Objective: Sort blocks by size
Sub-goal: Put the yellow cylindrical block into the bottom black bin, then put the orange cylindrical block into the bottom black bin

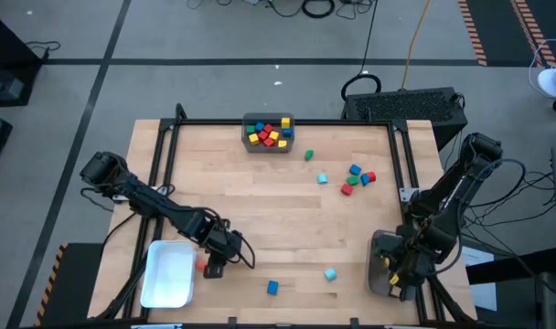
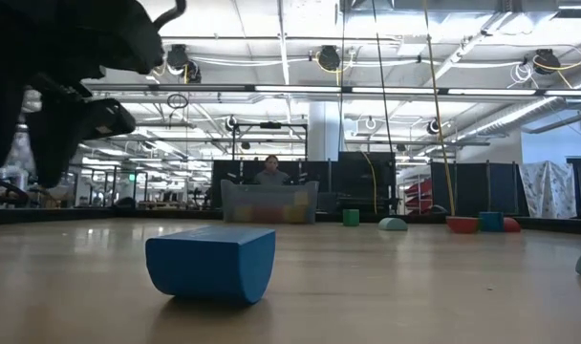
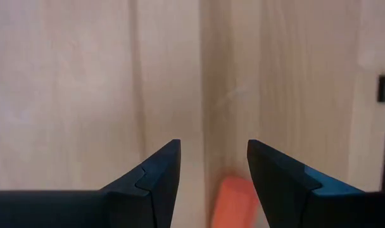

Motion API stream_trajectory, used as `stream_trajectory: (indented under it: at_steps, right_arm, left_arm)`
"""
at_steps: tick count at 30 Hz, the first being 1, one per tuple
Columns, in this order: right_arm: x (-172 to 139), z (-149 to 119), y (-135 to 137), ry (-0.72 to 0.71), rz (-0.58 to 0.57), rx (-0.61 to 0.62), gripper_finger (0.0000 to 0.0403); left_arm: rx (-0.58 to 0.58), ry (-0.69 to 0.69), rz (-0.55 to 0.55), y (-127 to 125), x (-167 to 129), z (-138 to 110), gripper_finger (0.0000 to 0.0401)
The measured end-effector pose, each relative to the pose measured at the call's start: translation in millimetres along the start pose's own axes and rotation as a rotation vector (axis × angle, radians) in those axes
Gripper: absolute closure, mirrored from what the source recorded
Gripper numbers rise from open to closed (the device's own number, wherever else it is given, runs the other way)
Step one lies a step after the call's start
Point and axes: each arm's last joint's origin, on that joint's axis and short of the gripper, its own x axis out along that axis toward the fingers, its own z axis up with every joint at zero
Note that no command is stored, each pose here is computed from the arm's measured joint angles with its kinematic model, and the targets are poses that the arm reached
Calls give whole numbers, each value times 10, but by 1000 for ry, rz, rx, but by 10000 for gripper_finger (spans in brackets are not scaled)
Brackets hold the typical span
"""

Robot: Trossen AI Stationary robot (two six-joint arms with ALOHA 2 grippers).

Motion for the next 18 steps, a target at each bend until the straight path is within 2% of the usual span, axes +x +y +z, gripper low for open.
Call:
stream_trajectory:
  at_steps: [3,6,9,14,18]
  right_arm:
    - [-3,10,59,-11,60,-38,255]
    - [-3,11,65,-13,67,-38,244]
    - [-1,6,31,-7,32,2,233]
    - [-1,-2,-25,1,-26,49,228]
    - [-1,3,-28,-20,-31,49,232]
  left_arm:
    - [-23,25,-18,-19,3,-24,217]
    - [-39,40,-46,-42,5,-35,217]
    - [-39,67,-87,-68,7,-52,217]
    - [-114,126,-165,-126,8,-86,217]
    - [-128,173,-150,-194,20,-167,217]
